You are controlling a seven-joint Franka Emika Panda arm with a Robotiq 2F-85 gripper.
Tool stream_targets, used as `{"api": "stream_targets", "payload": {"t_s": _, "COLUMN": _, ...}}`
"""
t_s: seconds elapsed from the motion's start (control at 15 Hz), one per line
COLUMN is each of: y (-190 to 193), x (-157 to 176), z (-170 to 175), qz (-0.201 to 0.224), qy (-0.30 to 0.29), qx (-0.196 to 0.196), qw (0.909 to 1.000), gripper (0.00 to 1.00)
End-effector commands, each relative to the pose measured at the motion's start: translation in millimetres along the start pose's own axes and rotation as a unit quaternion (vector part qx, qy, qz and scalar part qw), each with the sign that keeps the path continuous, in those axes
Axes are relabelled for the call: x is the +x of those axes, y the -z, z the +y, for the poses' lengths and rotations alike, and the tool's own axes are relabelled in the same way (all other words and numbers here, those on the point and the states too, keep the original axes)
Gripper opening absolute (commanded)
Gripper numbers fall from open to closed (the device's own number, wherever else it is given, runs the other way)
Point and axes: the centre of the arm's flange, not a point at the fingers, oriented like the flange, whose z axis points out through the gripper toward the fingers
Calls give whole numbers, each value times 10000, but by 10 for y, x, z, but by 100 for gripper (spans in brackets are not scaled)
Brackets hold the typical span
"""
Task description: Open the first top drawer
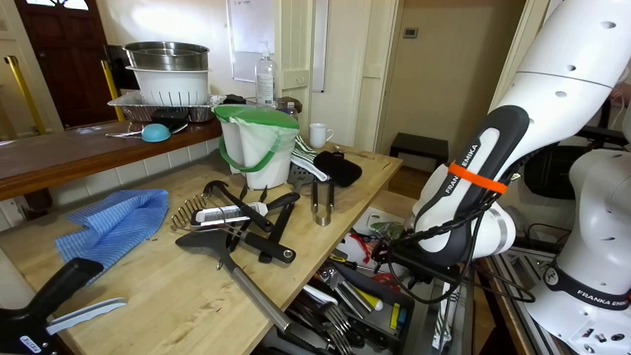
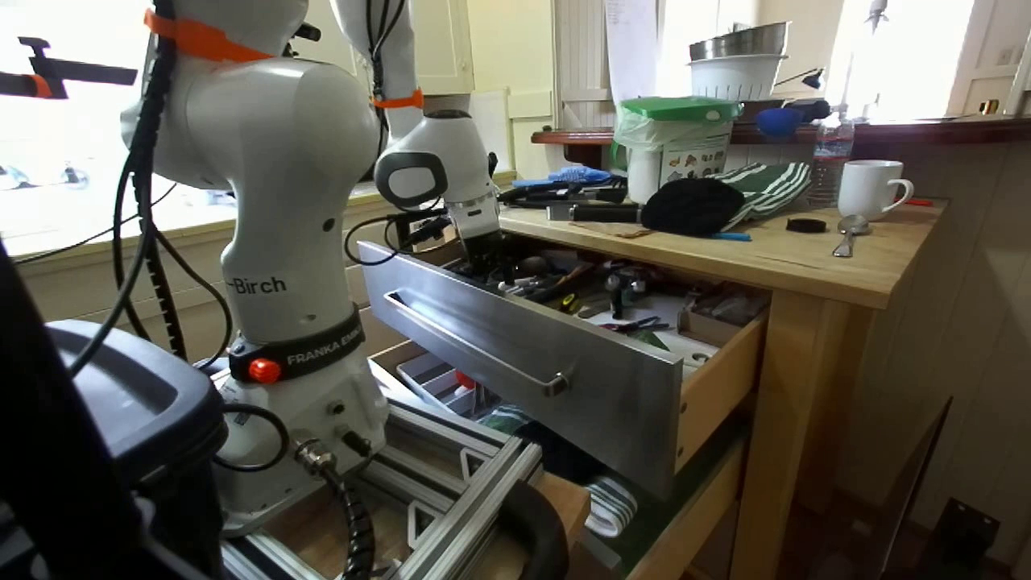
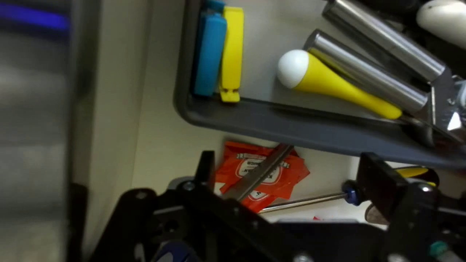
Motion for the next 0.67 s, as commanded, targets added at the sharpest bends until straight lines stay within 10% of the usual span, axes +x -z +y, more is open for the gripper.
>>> {"api": "stream_targets", "payload": {"t_s": 0.0, "y": 365, "x": -118, "z": 3, "qz": 66, "qy": 878, "qx": -386, "qw": 9954, "gripper": 100}}
{"api": "stream_targets", "payload": {"t_s": 0.6, "y": 452, "x": -252, "z": 428, "qz": -146, "qy": 1760, "qx": -487, "qw": 9831, "gripper": 100}}
